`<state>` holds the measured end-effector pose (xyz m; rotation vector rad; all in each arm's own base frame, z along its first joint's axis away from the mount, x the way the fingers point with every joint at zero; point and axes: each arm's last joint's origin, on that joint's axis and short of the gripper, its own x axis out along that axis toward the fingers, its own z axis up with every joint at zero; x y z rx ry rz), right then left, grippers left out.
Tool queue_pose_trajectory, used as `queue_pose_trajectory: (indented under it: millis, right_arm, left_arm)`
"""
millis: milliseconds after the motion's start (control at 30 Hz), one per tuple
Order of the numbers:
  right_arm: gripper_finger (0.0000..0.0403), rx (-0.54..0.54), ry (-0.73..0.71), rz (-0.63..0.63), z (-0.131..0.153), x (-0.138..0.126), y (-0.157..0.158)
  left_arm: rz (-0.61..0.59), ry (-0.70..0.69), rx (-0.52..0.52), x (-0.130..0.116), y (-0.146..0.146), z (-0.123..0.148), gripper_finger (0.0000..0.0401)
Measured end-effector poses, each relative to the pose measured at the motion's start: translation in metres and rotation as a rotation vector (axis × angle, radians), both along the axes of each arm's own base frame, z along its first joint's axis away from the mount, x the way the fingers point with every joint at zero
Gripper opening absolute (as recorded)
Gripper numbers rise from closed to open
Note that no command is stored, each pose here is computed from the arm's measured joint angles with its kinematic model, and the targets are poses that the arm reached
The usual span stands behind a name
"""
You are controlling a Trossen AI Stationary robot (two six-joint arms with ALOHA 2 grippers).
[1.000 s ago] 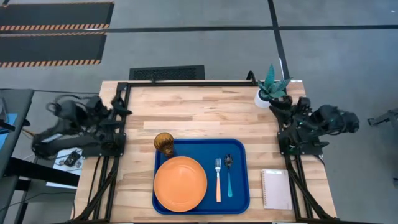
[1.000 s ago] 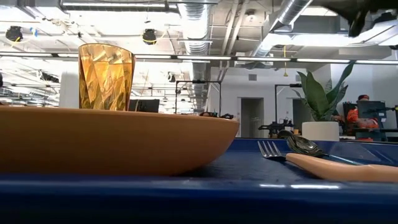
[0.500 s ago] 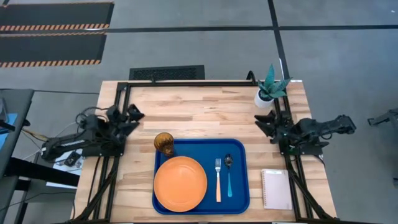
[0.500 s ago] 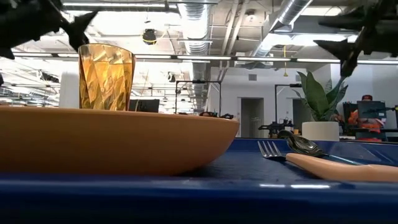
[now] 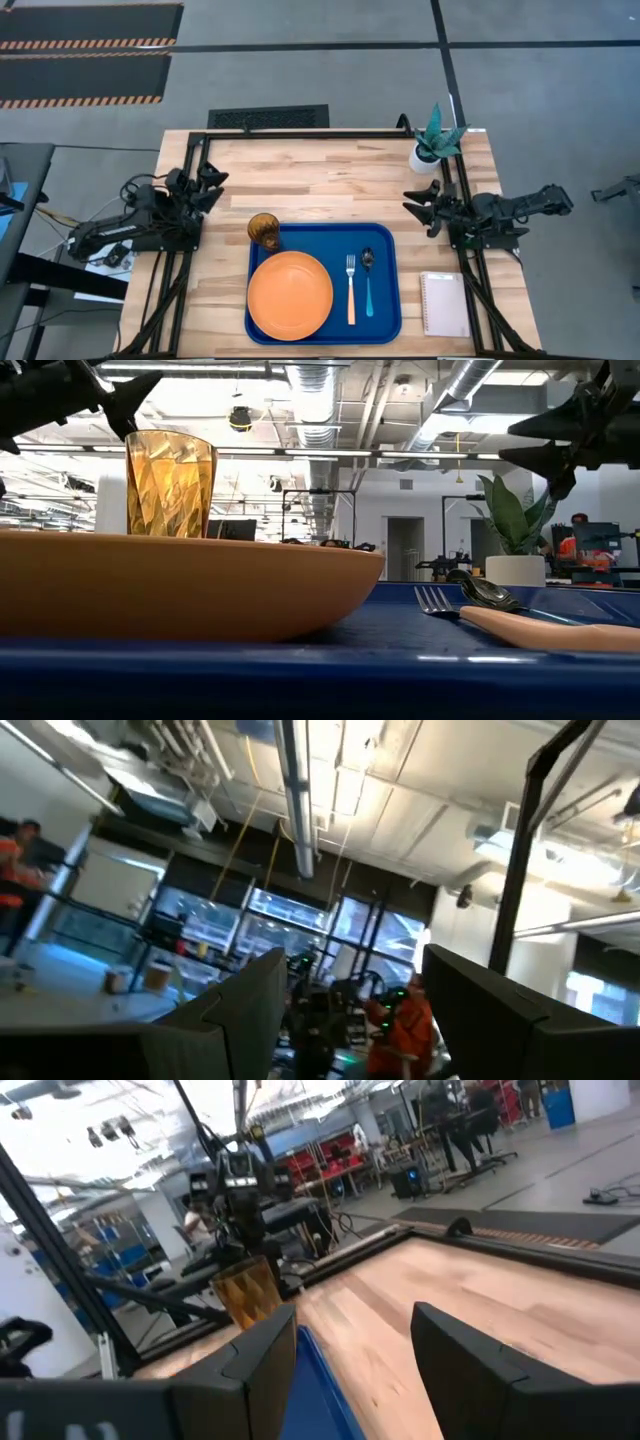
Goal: Pick and place plate/cup/fork/spoon on tray
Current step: Return to Home Position
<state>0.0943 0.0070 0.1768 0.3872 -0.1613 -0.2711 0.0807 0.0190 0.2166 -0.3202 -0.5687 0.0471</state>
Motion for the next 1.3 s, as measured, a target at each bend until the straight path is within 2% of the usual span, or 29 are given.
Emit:
queue_pose_trajectory:
  millis: [133,300,433,567,767,933,1067,1300]
  right_arm:
    - [0.0221,-0.006,0.035,-0.001,-0.003,0.000,0.000]
    - [0.0221,-0.046,0.052,-0.006,-0.004,0.000,0.000]
    - [0.0221,-0.048,0.056,-0.007,-0.004,0.001,0.000]
    - [0.0221,-0.049,0.058,-0.006,-0.005,0.001,0.000]
    - [0.0221,-0.049,0.060,-0.006,-0.005,0.001,0.000]
    - [0.0221,-0.050,0.062,-0.006,-0.005,0.001,0.000]
    - [0.0221,-0.050,0.062,-0.006,-0.005,0.001,0.000]
    - [0.0221,-0.050,0.063,-0.007,-0.005,0.001,0.000]
  left_arm:
    - [0.032,0.034,0.024,0.001,0.001,-0.003,0.0224]
    - [0.029,0.173,-0.034,0.007,0.003,-0.016,0.0224]
    - [0.072,0.184,-0.093,0.008,0.005,-0.018,0.0224]
    - [0.168,0.179,-0.129,0.007,0.007,-0.019,0.0224]
    - [0.327,0.225,-0.239,0.007,0.013,-0.026,0.0224]
    - [0.315,0.285,-0.327,0.009,0.014,-0.035,0.0224]
    - [0.329,0.391,-0.335,0.010,0.014,-0.045,0.0224]
    - [0.317,0.434,-0.332,0.010,0.013,-0.045,0.0224]
